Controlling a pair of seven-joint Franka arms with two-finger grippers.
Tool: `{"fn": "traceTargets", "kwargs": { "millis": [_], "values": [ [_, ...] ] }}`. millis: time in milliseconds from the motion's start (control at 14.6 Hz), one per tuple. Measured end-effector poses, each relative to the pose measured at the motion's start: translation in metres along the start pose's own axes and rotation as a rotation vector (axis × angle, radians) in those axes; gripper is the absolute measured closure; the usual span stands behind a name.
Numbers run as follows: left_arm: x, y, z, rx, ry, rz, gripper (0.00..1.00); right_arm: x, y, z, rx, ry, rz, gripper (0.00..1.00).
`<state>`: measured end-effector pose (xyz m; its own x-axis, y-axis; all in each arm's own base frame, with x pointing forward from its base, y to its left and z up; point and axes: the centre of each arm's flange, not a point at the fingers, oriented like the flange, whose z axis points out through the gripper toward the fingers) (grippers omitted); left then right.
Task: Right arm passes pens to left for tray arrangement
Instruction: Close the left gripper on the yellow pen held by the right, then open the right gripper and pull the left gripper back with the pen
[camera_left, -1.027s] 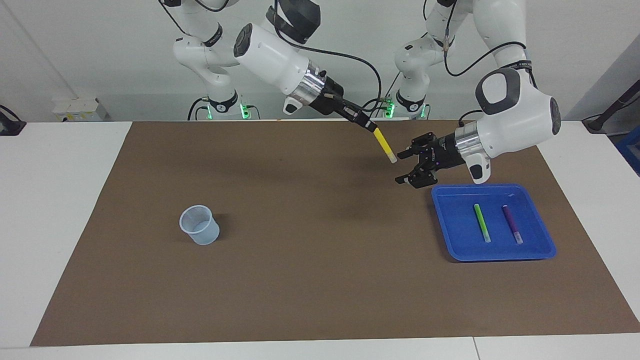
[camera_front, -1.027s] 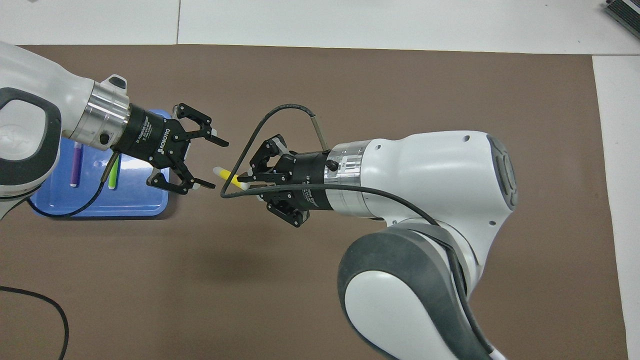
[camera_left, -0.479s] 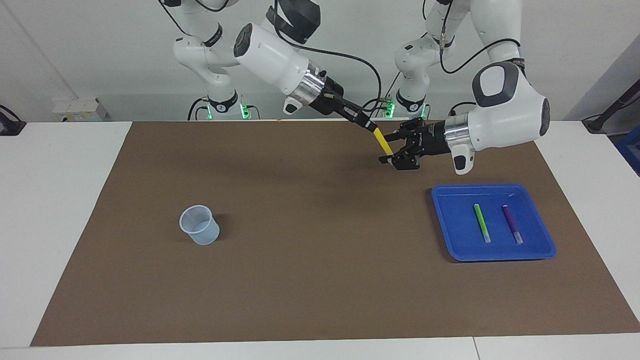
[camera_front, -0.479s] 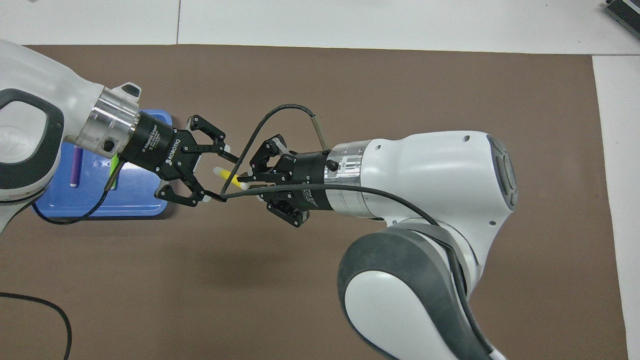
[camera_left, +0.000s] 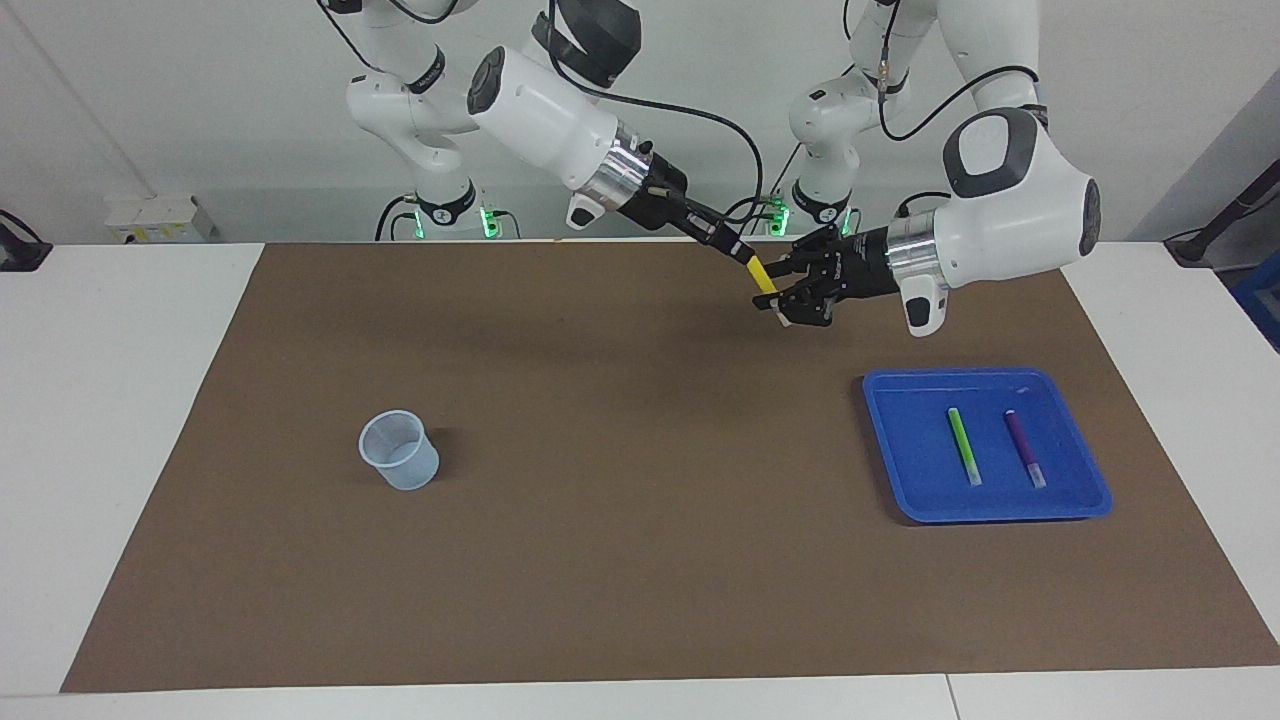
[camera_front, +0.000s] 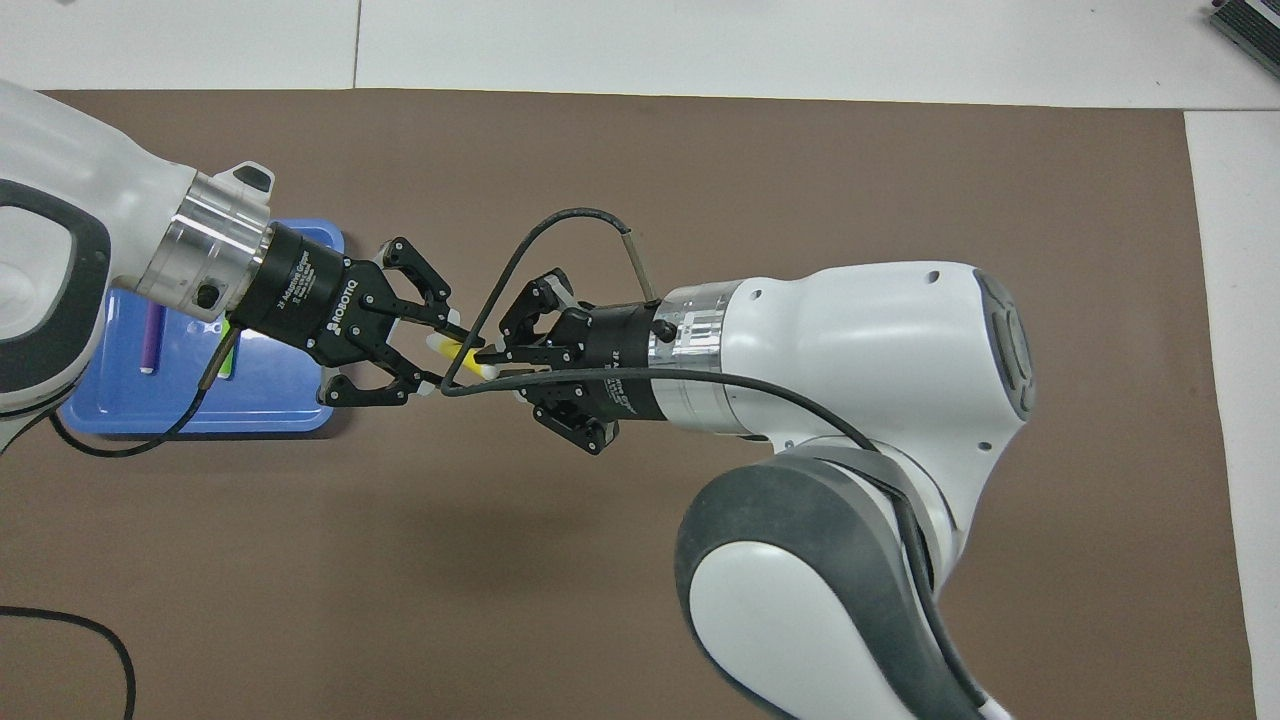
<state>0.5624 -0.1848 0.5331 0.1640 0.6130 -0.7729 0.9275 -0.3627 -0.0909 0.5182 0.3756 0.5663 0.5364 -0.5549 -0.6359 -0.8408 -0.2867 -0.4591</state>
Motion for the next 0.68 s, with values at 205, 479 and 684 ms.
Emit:
{"fn": "traceTargets", "kwargs": {
  "millis": [205, 479, 684],
  "values": [
    [-0.0006, -0.0006, -0.0020, -0.004, 0.003, 0.000, 0.76, -0.0004, 0.0002, 0.0003, 0.000, 0.000, -0.001, 0.82],
    [0.0000, -0.0015, -0.0033, -0.002, 0.000, 0.000, 0.82, 0.0018, -0.0011, -0.0004, 0.006, 0.004, 0.000, 0.82],
    [0.0000, -0.0015, -0.0034, -0.002, 0.001, 0.000, 0.82, 0.0018, -0.0011, -0.0004, 0.006, 0.004, 0.000, 0.82]
  ]
}}
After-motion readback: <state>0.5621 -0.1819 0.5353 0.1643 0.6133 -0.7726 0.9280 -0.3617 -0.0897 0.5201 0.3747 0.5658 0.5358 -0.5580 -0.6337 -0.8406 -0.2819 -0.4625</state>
